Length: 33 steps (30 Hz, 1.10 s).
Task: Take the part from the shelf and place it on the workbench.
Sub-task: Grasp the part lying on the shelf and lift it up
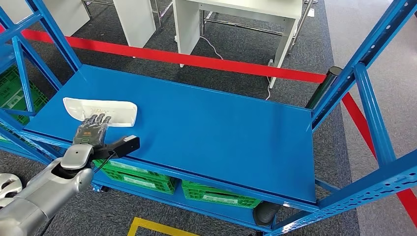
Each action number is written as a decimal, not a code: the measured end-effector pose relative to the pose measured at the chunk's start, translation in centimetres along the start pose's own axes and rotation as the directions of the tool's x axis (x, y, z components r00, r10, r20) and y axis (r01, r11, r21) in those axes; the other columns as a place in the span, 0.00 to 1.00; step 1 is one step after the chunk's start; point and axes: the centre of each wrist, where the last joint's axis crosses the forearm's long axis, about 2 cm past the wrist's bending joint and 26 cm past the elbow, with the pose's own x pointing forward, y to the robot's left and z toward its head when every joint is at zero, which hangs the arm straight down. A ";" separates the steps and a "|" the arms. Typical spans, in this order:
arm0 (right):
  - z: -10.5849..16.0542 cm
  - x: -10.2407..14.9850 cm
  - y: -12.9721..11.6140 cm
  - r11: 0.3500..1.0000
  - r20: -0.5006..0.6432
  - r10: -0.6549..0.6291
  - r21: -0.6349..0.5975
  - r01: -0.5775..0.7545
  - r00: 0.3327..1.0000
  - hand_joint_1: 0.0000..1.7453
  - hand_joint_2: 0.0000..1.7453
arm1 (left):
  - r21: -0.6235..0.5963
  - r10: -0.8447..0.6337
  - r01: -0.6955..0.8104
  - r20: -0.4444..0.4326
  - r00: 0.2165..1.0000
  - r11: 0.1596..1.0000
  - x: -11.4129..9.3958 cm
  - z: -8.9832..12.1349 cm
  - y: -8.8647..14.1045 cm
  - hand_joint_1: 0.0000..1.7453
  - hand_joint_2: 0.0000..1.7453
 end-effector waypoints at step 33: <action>0.0 -0.1 -0.1 1.000 -0.006 0.003 0.013 -0.003 1.000 0.00 0.00 | 0.037 -0.028 0.031 -0.079 0.996 0.999 -0.1 0.2 -0.6 0.00 0.00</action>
